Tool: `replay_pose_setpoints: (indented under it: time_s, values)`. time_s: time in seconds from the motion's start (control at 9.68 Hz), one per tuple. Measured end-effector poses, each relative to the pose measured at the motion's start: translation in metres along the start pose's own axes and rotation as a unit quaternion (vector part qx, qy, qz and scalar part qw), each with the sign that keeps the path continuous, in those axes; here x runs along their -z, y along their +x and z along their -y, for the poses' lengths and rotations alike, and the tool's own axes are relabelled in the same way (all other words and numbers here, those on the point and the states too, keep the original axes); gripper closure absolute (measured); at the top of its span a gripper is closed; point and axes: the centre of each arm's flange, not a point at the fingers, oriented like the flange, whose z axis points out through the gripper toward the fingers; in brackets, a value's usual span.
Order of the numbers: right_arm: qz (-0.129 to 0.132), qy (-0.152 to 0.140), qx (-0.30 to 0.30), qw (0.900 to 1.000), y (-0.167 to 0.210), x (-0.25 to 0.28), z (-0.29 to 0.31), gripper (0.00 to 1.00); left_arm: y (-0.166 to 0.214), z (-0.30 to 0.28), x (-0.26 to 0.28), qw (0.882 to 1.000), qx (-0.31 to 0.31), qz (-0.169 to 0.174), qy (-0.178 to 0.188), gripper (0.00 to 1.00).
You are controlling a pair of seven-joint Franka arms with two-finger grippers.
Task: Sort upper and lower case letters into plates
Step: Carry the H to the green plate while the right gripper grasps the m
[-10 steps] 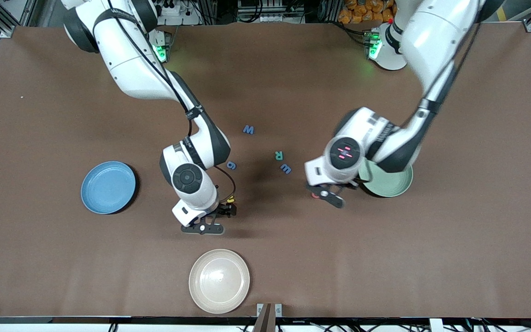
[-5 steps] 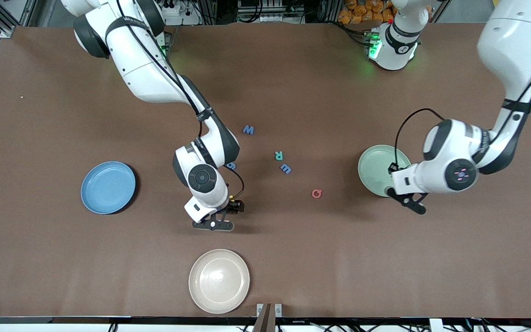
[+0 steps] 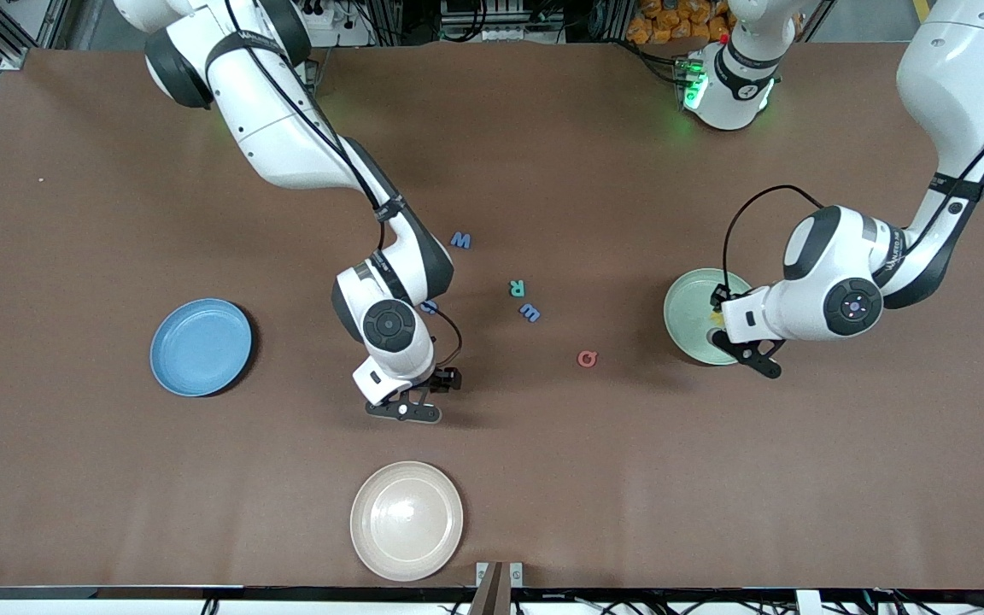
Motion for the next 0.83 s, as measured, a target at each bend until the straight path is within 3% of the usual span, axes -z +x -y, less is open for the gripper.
replay_pose_setpoints:
  time_s: [0.21, 0.31, 0.52, 0.72, 0.83]
  values:
    - [0.0, 0.0, 0.0, 1.0, -0.001, 0.0, 0.001, 0.01, 0.008, -0.02, 0.0, 1.0, 0.002, -0.002, 0.004, 0.33]
    - [0.0, 0.001, -0.004, 1.0, -0.001, 0.0, 0.001, 0.14, 0.017, -0.039, 0.004, 1.0, -0.01, -0.014, 0.01, 0.15]
    - [-0.001, 0.002, -0.021, 1.0, -0.003, 0.002, 0.006, 0.47, 0.053, -0.109, 0.019, 0.994, -0.053, -0.092, 0.026, 0.11]
    - [-0.003, 0.004, -0.025, 1.0, -0.004, 0.005, 0.01, 0.79, 0.077, -0.15, 0.021, 0.978, -0.1, -0.179, 0.044, 0.0]
    - [-0.004, 0.005, -0.027, 1.0, -0.004, 0.005, 0.01, 0.9, 0.087, -0.163, 0.012, 0.971, -0.127, -0.195, 0.054, 0.0]
